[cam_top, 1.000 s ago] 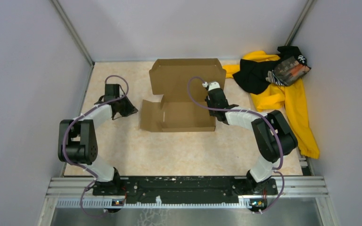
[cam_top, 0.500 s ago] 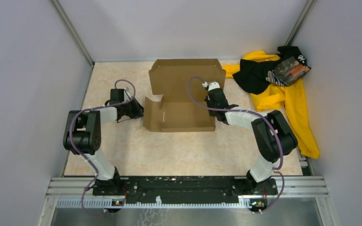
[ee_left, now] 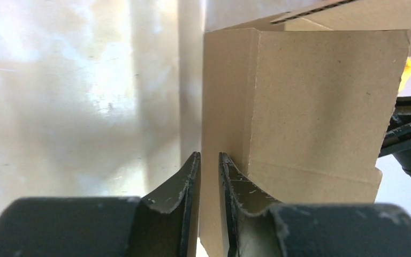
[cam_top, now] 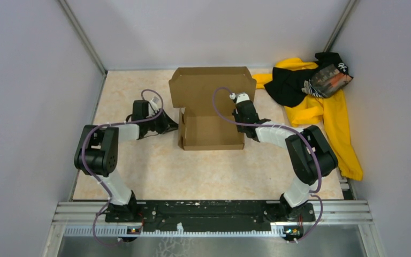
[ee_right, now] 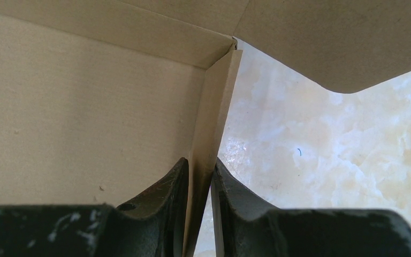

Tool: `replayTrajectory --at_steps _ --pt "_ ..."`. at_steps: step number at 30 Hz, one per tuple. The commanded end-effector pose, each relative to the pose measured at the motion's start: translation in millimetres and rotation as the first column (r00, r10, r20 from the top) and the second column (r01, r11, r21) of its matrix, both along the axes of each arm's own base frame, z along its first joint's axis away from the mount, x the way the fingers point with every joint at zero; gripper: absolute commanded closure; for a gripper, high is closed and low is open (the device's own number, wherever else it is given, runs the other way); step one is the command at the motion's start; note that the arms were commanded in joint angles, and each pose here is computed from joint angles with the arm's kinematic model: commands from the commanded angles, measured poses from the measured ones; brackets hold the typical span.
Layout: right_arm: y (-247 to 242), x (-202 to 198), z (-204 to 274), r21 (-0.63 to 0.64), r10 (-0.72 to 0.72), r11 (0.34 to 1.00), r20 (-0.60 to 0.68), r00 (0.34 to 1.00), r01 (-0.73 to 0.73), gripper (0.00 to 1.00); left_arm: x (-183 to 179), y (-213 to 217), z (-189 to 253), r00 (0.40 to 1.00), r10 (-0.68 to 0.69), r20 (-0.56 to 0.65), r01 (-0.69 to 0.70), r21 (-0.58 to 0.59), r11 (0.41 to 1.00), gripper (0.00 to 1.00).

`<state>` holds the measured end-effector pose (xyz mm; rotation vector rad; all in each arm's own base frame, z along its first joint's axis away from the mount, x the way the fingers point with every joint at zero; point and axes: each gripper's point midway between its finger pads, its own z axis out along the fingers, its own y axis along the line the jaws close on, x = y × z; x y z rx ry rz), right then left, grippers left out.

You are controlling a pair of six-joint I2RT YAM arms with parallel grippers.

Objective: Fold the paper box

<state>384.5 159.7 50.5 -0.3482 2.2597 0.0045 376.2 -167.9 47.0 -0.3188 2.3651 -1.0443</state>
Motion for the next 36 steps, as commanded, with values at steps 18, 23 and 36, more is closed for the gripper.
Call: replayTrajectory --at_steps 18,23,36 --pt "15.1 6.2 31.1 0.055 0.010 0.998 0.076 0.997 -0.014 0.78 -0.3 -42.9 34.0 0.989 -0.106 0.101 0.099 0.071 0.993 0.54" --pt "15.5 6.2 31.4 0.055 0.010 0.998 0.077 0.997 -0.015 0.78 -0.5 -39.2 39.2 0.990 -0.096 0.107 0.086 0.097 0.992 0.52" --pt "16.1 8.5 34.6 0.053 0.012 0.998 0.082 0.997 -0.016 0.78 -3.5 -34.2 50.8 0.988 -0.091 0.124 0.076 0.121 0.990 0.55"
